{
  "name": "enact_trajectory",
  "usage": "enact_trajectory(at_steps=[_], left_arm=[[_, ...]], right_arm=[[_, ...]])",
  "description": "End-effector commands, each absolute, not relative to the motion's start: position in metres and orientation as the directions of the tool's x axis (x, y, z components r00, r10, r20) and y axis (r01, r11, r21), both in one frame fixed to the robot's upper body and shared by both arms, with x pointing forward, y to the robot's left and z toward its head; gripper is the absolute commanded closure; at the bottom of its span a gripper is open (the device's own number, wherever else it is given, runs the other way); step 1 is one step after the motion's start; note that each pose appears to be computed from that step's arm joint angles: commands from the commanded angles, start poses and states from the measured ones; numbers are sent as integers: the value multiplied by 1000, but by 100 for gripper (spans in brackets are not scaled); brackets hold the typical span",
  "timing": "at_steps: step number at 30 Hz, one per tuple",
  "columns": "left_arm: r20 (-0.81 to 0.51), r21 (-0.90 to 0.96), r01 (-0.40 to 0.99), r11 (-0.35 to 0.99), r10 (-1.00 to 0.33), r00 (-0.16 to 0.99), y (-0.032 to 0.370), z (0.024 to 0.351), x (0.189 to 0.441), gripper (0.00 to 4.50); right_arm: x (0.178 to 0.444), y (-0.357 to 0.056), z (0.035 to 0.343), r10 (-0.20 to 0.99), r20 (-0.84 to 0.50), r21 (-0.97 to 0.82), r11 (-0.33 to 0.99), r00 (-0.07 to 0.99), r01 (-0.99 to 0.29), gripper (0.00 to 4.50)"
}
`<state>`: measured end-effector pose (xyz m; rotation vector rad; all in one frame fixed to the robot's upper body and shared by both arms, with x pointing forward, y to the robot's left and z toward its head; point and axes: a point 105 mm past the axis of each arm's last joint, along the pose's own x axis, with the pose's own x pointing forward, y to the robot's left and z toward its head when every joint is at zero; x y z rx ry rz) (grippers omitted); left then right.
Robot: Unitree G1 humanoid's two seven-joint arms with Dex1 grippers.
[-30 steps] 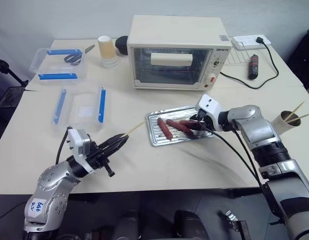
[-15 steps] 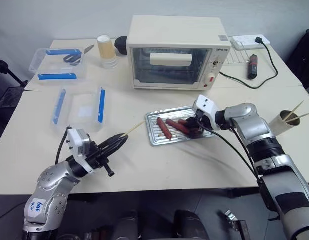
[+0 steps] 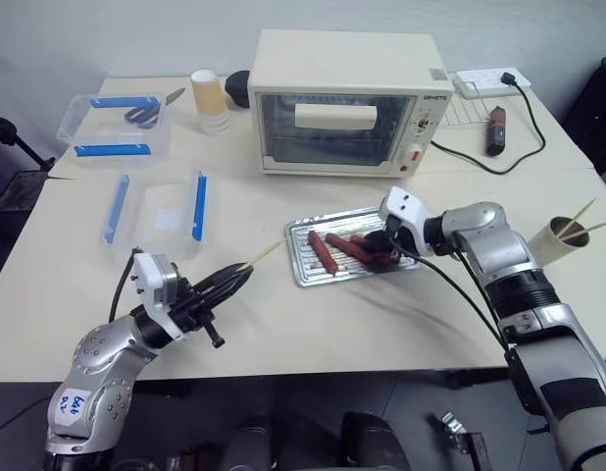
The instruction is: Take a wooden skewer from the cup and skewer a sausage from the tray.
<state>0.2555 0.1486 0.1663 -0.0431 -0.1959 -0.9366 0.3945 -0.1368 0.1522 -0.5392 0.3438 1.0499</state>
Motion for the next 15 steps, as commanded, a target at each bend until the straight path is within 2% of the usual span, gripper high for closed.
enact_trajectory(at_steps=[1, 4, 8, 15], left_arm=[[181, 97, 818, 567, -818, 546, 145, 171, 252, 450], [154, 118, 832, 542, -838, 523, 143, 169, 252, 450], [97, 157, 865, 476, -879, 466, 137, 165, 253, 450], [37, 176, 918, 356, -934, 355, 119, 157, 252, 450]], right_arm=[[390, -145, 181, 747, -461, -341, 349, 479, -873, 428], [382, -153, 198, 765, -464, -414, 257, 446, -873, 428], [344, -147, 210, 815, -533, -427, -28, 227, -904, 428], [308, -117, 210, 821, -566, -400, -202, 67, -894, 428]])
